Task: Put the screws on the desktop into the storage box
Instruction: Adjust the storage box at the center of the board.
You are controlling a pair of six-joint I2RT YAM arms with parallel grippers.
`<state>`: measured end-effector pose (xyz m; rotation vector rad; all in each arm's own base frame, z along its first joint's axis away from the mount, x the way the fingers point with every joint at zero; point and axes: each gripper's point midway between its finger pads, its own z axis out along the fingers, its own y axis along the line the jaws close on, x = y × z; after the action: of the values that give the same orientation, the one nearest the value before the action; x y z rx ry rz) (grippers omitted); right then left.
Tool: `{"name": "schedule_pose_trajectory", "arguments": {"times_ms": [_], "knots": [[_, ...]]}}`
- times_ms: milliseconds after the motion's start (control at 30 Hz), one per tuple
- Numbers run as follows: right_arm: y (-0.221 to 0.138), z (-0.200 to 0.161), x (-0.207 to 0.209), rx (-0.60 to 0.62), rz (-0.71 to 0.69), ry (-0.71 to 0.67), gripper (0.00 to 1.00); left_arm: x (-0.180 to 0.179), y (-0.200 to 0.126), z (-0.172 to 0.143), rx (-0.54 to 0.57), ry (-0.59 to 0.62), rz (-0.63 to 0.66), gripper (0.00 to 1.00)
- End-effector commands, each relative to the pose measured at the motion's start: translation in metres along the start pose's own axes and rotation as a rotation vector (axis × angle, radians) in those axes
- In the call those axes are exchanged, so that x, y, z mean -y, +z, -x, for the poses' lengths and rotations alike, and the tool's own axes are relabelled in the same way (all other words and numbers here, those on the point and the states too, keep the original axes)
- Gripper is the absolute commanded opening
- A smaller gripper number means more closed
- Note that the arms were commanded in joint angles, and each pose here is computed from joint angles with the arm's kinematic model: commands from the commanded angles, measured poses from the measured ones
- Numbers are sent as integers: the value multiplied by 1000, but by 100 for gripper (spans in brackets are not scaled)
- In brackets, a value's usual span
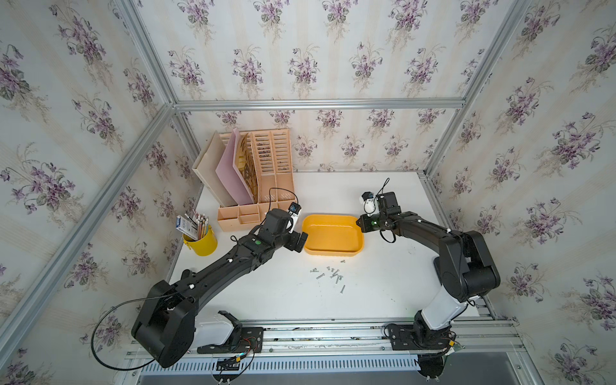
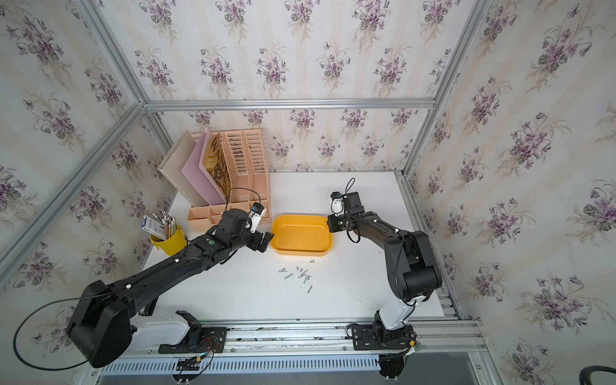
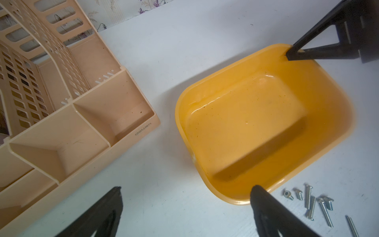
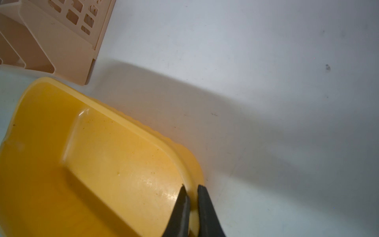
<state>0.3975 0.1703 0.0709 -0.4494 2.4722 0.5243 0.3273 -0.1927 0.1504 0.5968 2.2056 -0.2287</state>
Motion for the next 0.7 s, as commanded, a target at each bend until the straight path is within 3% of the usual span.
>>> {"name": "schedule_pose_trajectory", "arguments": {"times_ms": [0, 167, 233, 333, 467, 667], "knots": [[9, -5, -1, -38, 20, -96, 13, 2, -2, -5, -8, 8, -14, 99], [16, -6, -2, -54, 11, -105, 20, 4, -6, -8, -2, 20, -23, 99], [12, 0, -4, -30, 1, -116, 32, 3, -6, -8, -3, 22, -19, 99], [1, 18, -8, 37, -25, -131, 38, 5, -3, -9, -9, 19, -30, 99], [-12, 28, -17, 49, 1, -74, 40, 3, 3, -15, -44, -10, -18, 99], [-34, 4, -30, 33, -5, 20, 39, 2, 3, -28, -77, -89, 0, 99]]}}
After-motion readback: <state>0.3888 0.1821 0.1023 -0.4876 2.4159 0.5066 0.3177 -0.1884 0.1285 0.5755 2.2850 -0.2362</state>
